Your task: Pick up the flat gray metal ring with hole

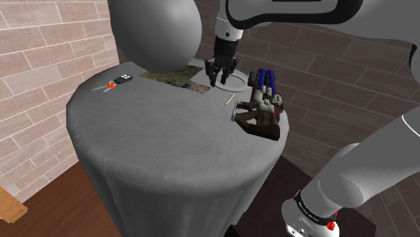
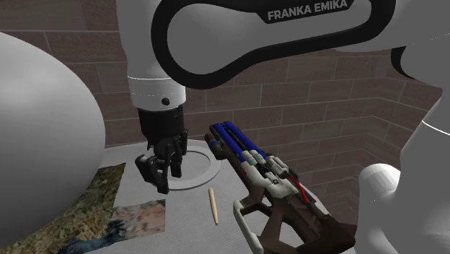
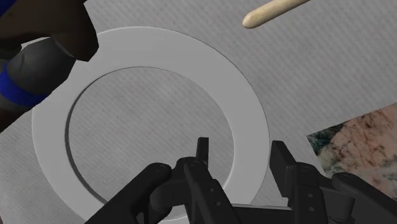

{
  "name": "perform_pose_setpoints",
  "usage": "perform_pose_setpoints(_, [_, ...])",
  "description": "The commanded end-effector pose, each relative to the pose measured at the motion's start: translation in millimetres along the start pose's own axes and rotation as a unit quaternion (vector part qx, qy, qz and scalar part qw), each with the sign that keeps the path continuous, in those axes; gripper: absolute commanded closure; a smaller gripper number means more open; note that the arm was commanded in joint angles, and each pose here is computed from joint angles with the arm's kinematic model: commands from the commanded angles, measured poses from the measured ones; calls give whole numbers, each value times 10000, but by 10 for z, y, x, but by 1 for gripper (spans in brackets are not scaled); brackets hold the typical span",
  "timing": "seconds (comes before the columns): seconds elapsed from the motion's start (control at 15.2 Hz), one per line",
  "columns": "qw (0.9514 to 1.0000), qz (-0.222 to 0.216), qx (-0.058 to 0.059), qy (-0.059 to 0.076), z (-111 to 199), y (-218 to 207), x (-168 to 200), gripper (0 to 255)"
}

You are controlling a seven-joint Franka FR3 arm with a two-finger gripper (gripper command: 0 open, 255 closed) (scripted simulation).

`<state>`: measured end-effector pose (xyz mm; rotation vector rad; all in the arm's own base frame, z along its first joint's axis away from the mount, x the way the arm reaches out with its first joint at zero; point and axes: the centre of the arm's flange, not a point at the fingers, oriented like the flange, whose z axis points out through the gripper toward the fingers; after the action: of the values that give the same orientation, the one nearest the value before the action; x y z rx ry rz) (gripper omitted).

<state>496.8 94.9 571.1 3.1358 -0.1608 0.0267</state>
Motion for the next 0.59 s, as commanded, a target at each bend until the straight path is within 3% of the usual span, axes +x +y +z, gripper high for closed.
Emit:
perform_pose_setpoints(0.0, [10000, -14, 59, -54, 57, -39, 1, 255])
perform_pose_setpoints(0.53, [10000, -14, 59, -54, 3, -42, 5, 255])
